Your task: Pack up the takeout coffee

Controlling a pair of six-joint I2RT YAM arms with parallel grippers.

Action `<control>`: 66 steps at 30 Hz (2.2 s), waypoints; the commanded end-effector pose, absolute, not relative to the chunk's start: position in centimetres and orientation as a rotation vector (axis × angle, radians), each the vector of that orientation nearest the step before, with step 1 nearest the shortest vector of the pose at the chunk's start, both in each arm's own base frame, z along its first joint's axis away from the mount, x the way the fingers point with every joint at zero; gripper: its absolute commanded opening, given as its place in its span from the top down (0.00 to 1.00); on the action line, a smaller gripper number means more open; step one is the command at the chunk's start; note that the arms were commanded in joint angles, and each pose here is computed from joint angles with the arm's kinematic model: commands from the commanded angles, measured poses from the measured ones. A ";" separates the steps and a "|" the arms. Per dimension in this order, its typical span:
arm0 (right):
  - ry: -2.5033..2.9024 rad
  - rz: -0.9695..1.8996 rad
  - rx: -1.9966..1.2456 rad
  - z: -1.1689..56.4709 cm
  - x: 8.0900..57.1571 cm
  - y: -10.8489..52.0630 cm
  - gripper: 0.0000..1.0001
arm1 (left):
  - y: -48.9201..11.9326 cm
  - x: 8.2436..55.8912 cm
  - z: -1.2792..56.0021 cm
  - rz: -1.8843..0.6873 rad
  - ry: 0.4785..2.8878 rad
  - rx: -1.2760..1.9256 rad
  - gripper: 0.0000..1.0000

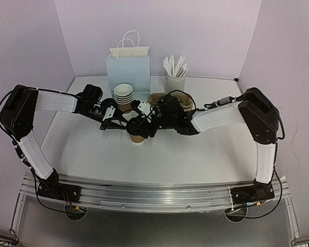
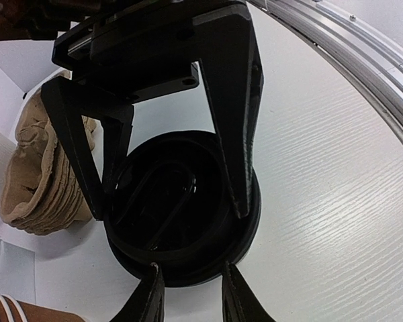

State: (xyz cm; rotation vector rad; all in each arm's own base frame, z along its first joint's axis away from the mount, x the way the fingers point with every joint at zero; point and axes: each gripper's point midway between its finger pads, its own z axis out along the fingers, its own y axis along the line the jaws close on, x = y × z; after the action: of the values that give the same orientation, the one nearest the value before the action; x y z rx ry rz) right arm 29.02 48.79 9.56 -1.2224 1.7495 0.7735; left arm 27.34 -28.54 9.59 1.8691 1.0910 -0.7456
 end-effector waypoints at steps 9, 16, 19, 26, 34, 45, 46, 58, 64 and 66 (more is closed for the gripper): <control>1.994 0.712 -1.274 1.0 27.0 46.7 0.38 | -28.0 22.7 3.9 -0.796 1.208 2.042 0.72; 2.066 0.662 -1.272 -1.3 26.1 46.1 0.39 | -27.8 22.0 2.8 -0.780 1.215 2.089 0.74; 2.109 0.609 -1.293 -2.4 25.6 45.5 0.40 | -27.7 21.4 2.2 -0.778 1.208 2.147 0.74; 2.131 0.567 -1.312 -3.5 24.9 44.7 0.40 | -28.0 21.3 1.6 -0.738 1.210 2.166 0.75; 2.072 0.557 -1.328 -2.2 25.3 45.4 0.38 | -29.0 22.6 4.1 -0.712 1.220 2.101 0.67; 1.910 0.563 -1.297 4.3 27.0 47.6 0.37 | -30.2 26.2 12.1 -0.561 1.209 1.953 0.44; 1.907 0.562 -1.289 4.6 27.1 47.7 0.36 | -30.0 26.2 12.5 -0.557 1.211 1.949 0.42; 1.960 0.520 -1.185 4.6 28.4 47.4 0.38 | -26.5 27.1 15.6 -0.472 1.367 1.841 0.26; 1.993 0.554 -1.105 4.7 29.0 48.0 0.41 | -24.1 27.5 16.3 -0.459 1.526 1.711 0.25; 1.981 0.598 -1.063 5.4 29.1 48.7 0.42 | -23.3 27.8 16.5 -0.451 1.569 1.663 0.25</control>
State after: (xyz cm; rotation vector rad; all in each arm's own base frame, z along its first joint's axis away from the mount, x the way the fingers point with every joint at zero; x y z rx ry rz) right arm 29.57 49.60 9.79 -1.0647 1.8312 0.6361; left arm 27.18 -24.84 14.74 1.7995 1.4704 -0.4586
